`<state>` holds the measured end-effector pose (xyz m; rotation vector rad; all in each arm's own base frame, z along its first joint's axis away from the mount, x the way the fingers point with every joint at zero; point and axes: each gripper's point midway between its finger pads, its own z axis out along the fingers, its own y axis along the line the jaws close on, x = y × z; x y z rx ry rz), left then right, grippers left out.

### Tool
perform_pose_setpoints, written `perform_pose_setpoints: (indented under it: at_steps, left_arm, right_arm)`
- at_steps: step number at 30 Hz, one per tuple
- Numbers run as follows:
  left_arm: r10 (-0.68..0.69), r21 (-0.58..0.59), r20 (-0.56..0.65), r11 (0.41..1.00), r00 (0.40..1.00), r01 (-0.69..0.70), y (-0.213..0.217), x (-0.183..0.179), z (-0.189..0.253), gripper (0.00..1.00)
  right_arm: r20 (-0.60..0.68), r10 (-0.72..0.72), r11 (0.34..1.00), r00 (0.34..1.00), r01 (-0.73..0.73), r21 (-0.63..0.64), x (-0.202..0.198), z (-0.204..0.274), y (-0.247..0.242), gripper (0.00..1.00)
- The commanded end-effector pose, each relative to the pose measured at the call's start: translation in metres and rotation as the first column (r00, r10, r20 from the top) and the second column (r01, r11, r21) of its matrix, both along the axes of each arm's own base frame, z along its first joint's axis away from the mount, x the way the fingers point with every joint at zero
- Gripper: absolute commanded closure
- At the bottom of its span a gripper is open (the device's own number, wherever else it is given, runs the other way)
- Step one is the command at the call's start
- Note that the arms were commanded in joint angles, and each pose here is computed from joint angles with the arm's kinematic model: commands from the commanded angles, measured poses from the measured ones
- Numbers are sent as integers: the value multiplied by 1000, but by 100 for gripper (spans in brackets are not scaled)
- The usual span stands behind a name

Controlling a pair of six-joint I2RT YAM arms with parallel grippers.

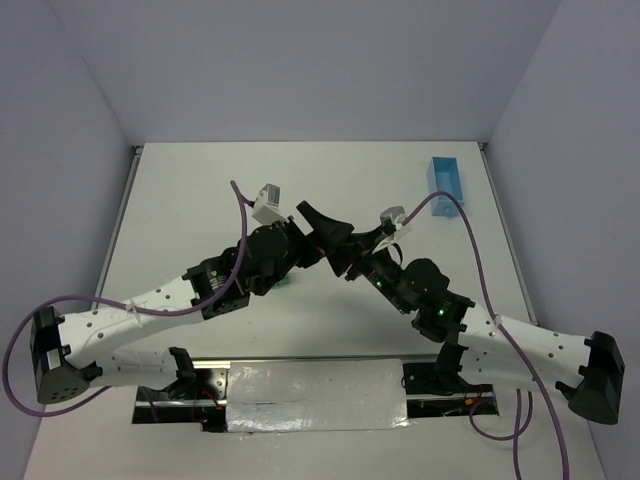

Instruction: Build the wood block tower

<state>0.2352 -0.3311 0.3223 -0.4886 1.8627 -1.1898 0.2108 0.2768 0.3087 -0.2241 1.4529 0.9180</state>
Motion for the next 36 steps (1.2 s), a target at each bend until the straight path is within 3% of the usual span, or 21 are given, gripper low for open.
perform_pose_setpoints:
  at_steps: [1, 7, 15, 19, 21, 29, 36]
  left_arm:
    - [-82, 70, 90, 995, 993, 76, -5, -8, 20, 0]
    - [-113, 123, 128, 988, 985, 97, 1, -13, 24, 0]
    - [-255, 326, 256, 931, 932, 165, 35, -38, 52, 1]
    - [-357, 372, 281, 896, 891, 242, 45, -58, 56, 0]
    - [-378, 351, 261, 894, 888, 277, 50, -69, 54, 1]
    - [-494, 138, 209, 869, 844, 475, 45, -114, 52, 0]
    - [-538, 90, 105, 843, 837, 530, 28, -120, 24, 5]
  right_arm:
    - [113, 45, 999, 993, -46, 4, -11, 23, -2, 100]
    - [112, 56, 998, 992, -53, -36, -13, 16, -10, 100]
    - [125, 274, 944, 953, -242, -224, -40, -3, -12, 100]
    - [166, 452, 868, 876, -389, -308, -73, -1, -6, 100]
    - [212, 556, 807, 804, -460, -371, -93, 1, -5, 96]
    - [353, 662, 742, 662, -510, -435, -125, 16, -12, 99]
    - [404, 678, 730, 614, -502, -463, -127, 34, -7, 99]
